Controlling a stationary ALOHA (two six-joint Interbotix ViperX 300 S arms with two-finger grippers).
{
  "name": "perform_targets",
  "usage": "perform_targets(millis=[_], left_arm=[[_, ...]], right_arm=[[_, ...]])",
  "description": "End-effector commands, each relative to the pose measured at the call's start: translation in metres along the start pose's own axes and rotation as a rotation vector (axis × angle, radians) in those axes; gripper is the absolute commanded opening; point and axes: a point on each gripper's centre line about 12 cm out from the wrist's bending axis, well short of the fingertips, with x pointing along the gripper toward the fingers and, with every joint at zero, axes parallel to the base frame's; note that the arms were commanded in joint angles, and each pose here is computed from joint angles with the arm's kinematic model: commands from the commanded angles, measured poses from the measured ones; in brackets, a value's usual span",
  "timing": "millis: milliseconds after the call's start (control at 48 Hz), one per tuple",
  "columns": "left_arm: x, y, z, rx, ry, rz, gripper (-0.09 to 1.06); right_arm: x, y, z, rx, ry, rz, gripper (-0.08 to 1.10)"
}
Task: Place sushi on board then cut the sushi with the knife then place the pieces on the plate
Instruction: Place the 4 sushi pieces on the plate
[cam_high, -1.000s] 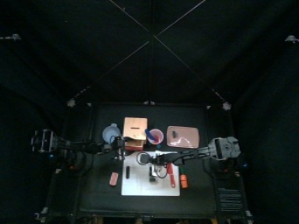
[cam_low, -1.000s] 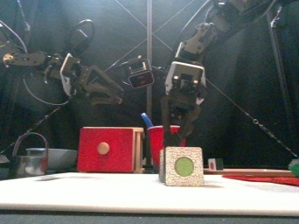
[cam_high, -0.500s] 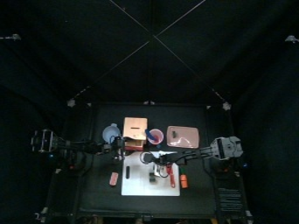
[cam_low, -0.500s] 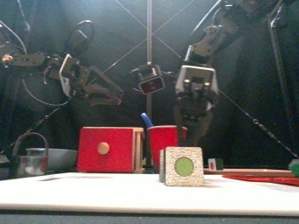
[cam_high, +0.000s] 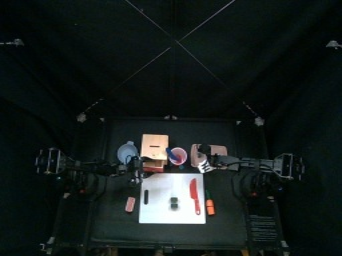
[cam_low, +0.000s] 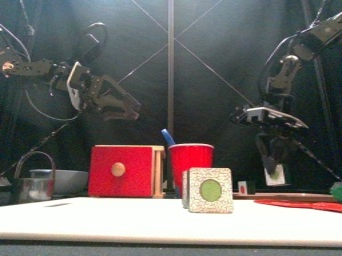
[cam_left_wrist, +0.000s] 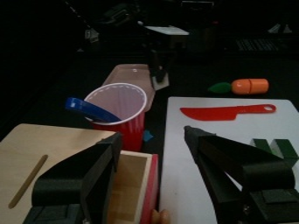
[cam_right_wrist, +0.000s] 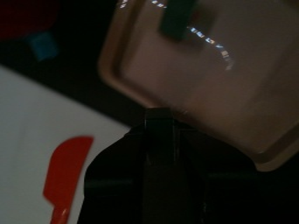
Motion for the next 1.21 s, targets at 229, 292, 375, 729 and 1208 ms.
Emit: perform_targets(millis=[229, 292, 375, 729, 1208], left_arm=[[0.001, 0.0, 0.009, 0.002, -0.034, 0.0, 0.93], [0.0, 0.0, 0.008, 0.002, -0.032, 0.0, 0.93], [0.0, -0.001, 0.008, 0.008, -0.032, -0.005, 0.93], [0.001, 0.001, 0.009, 0.014, -0.035, -0.005, 0.93], [0.002, 0.001, 0.011, 0.018, -0.042, -0.004, 0.93]], right_arm=[[0.016, -0.002, 0.037, 0.061, -0.075, -0.009, 0.55], [0.021, 0.0, 0.038, 0.045, -0.072, -0.015, 0.56], [0.026, 0.0, 0.035, 0.034, -0.06, -0.028, 0.6], [0.019, -0.001, 0.027, 0.072, -0.037, -0.012, 0.83], [-0.042, 0.081, -0.062, -0.4, -0.038, 0.192, 0.83]])
